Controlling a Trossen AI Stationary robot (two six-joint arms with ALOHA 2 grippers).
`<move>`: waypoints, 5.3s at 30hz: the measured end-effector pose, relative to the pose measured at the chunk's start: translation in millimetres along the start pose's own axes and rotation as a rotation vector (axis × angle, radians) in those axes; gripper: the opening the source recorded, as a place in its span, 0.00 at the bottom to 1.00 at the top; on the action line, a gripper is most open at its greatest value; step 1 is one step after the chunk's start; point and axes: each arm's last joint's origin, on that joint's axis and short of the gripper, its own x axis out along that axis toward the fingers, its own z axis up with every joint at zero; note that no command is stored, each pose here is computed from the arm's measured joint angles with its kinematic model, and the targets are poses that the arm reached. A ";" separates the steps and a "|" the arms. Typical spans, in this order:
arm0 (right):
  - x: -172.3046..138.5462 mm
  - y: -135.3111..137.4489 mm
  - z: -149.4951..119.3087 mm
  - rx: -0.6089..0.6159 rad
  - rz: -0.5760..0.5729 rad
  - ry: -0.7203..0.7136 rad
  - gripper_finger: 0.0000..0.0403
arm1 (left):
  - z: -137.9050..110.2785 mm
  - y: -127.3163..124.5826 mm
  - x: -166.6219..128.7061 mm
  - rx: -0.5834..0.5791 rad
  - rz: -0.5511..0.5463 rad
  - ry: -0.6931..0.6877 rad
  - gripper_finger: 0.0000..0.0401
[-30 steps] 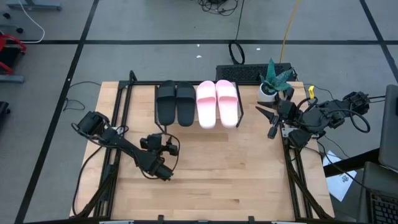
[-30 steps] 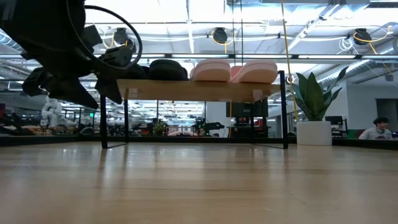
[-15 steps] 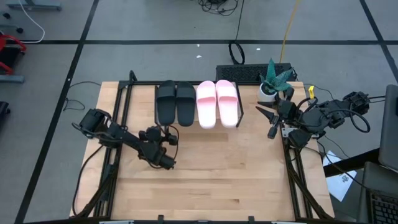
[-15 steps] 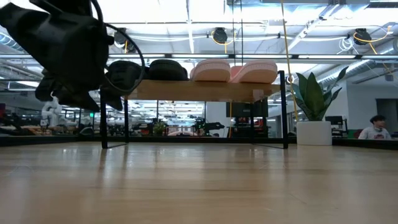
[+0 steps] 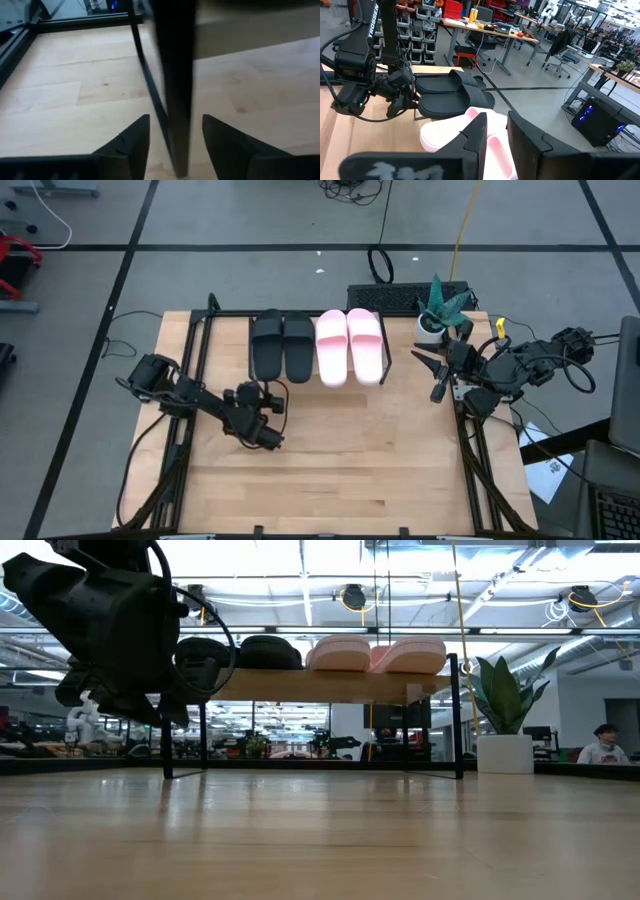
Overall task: Pick and place slides into the shelf
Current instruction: Adjust the shelf
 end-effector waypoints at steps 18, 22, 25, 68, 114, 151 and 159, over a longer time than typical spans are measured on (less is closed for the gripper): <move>0.0 0.0 0.0 0.000 0.000 0.000 0.17 | 1.0 9.5 9.0 0.039 0.058 -0.013 0.27; 0.0 0.0 0.1 0.001 0.000 0.000 0.17 | 2.7 11.8 11.8 0.052 0.078 -0.023 0.27; 0.0 0.0 0.8 0.008 0.000 -0.006 0.17 | 3.4 12.8 14.7 0.048 0.081 -0.039 0.27; 0.0 -0.7 0.7 0.007 -0.024 -0.005 0.17 | 14.0 11.2 43.9 0.089 0.134 -0.082 0.26; 0.0 -0.5 0.7 0.034 -0.018 -0.006 0.17 | 8.2 -0.4 -17.0 0.161 0.015 -0.018 0.56; -0.1 0.3 2.5 0.006 0.011 -0.017 0.17 | 8.7 18.8 -15.3 0.063 0.147 0.004 0.56; 0.0 0.3 2.5 0.005 0.009 -0.017 0.17 | 11.4 19.4 -9.4 0.067 0.167 -0.007 0.56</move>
